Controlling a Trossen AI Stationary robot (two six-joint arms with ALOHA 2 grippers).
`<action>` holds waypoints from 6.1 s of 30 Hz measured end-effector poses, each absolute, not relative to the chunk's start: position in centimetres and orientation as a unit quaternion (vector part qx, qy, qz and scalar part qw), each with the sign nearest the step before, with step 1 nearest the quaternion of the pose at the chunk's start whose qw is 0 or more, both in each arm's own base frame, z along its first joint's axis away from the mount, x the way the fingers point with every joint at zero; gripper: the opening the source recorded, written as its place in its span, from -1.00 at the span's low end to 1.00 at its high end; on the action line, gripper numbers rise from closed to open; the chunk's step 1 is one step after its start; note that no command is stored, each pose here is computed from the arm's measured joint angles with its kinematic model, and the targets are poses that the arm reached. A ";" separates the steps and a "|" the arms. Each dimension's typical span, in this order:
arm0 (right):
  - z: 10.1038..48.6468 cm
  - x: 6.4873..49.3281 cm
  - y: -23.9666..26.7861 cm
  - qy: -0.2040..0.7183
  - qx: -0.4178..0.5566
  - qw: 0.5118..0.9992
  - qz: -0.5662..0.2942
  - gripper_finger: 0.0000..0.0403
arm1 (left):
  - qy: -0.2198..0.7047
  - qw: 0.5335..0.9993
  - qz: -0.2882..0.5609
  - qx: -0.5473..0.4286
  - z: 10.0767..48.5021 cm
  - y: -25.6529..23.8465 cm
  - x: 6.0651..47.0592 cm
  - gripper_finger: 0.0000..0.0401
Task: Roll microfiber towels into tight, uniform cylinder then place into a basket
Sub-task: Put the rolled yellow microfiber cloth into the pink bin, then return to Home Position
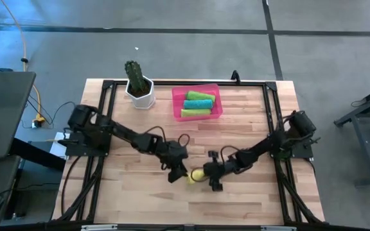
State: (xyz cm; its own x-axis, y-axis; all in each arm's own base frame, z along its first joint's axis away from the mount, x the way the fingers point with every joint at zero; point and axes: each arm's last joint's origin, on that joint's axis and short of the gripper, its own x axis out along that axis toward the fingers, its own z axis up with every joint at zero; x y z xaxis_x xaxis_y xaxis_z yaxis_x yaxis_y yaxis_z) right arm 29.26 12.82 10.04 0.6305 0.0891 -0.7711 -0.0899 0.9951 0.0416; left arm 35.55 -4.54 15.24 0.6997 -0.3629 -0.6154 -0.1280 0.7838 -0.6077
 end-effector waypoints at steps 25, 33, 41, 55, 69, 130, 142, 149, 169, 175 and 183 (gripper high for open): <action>19.3 28.2 -10.5 0.336 -0.111 0.914 -0.199 -0.92 | 0.206 0.953 -0.045 -0.218 26.7 -3.8 31.4 -0.57; 16.1 29.2 -11.8 0.371 -0.126 0.904 -0.170 -0.92 | 0.206 0.955 -0.022 -0.213 26.6 -3.6 31.4 -0.57; 15.0 29.3 -12.5 0.379 -0.106 0.900 -0.186 -0.90 | 0.203 0.958 -0.016 -0.201 26.6 -3.5 31.4 -0.57; 15.1 29.3 -12.5 0.369 -0.086 0.912 -0.159 -0.18 | 0.204 0.958 -0.016 -0.201 26.6 -3.5 31.4 -0.57; 20.8 26.3 -11.0 0.333 -0.010 0.930 -0.157 -0.04 | 0.212 0.957 -0.004 -0.198 26.4 -3.5 31.3 -0.57; 14.5 14.8 -2.1 0.068 0.082 0.991 -0.084 -0.04 | 0.004 0.950 0.239 -0.202 15.8 1.6 11.3 -0.57; 13.6 14.6 -2.5 0.101 0.110 0.974 -0.172 -0.04 | -0.049 0.866 0.466 -0.176 15.9 3.4 10.4 -0.57; 12.7 14.3 -2.5 0.155 0.080 0.970 -0.172 -0.04 | -0.034 0.873 0.462 -0.151 15.9 3.4 10.4 -0.57; 13.5 11.5 -2.2 0.165 0.072 0.969 -0.172 -0.04 | -0.030 0.877 0.455 -0.151 15.9 3.4 10.4 -0.57; 14.8 10.9 -2.4 0.097 0.076 0.976 -0.181 -0.04 | -0.030 0.877 0.454 -0.151 15.9 3.4 10.4 -0.57; 15.8 10.2 -3.0 0.040 0.078 0.974 -0.210 -0.04 | -0.030 0.877 0.454 -0.151 15.9 3.4 10.4 -0.57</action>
State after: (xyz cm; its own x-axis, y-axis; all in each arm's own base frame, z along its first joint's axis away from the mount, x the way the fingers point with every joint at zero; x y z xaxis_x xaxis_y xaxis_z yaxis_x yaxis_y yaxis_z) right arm 10.22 -2.99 15.79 0.9082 -0.4033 -0.1115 0.4159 0.8994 0.1344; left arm 10.42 3.38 15.87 0.5855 0.8063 -0.0845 -0.7880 0.5415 -0.2928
